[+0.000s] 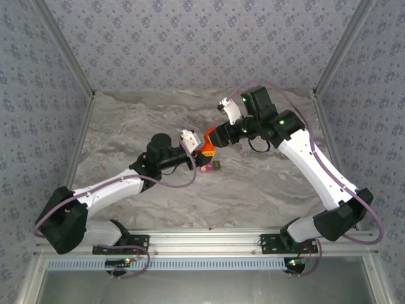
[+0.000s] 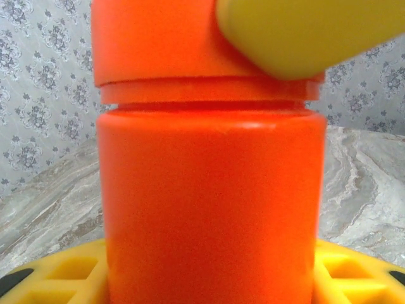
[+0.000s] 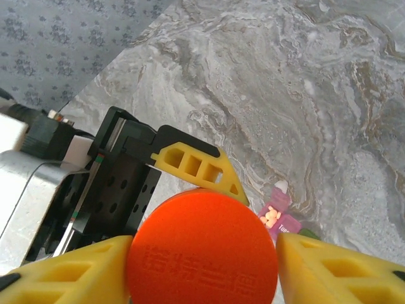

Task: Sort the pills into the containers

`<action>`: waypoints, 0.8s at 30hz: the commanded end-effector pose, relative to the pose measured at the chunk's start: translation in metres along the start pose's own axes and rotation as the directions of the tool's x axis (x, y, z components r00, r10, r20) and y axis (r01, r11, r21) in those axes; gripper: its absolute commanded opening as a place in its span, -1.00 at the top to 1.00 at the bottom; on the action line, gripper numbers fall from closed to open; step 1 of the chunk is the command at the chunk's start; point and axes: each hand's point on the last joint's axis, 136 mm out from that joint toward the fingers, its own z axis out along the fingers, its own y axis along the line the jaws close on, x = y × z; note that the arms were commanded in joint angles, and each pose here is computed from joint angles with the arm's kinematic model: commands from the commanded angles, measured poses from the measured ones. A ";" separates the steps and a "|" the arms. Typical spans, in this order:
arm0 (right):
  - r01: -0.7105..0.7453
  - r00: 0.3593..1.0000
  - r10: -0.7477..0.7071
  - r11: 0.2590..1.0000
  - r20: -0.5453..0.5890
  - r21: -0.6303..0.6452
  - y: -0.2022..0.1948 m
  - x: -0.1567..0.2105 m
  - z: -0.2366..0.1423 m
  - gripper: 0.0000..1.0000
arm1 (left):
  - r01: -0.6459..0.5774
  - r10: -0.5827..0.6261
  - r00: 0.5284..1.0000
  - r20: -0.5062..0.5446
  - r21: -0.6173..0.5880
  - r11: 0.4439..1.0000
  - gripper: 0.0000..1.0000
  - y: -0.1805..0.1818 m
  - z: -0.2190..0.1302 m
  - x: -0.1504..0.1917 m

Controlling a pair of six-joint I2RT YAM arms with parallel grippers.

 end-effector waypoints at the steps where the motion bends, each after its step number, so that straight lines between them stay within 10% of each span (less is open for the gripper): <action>1: -0.001 1.000 0.001 1.000 0.006 0.000 0.001 -0.003 -0.005 -0.06 | -0.029 0.027 0.996 0.080 0.017 0.999 1.00 -0.002 -0.004 -0.029; 8: -0.342 0.939 0.342 0.927 0.027 0.157 -0.021 0.007 0.010 0.12 | -0.025 0.026 0.995 0.100 -0.015 1.000 1.00 0.004 -0.005 -0.033; 15: -0.721 0.661 0.680 0.693 0.318 0.015 -0.013 -0.015 0.033 0.09 | -0.017 0.025 0.993 0.113 -0.070 0.997 1.00 0.012 -0.007 -0.030; 18: -0.696 0.679 0.659 0.718 0.324 0.000 -0.005 -0.020 0.023 -0.43 | -0.014 0.025 0.994 0.109 -0.094 0.995 1.00 0.015 -0.008 -0.026; 24: -0.509 0.802 0.477 0.861 0.359 -0.004 -0.013 -0.020 -0.044 -0.58 | -0.025 0.033 0.994 0.102 -0.081 0.996 1.00 0.013 -0.012 -0.028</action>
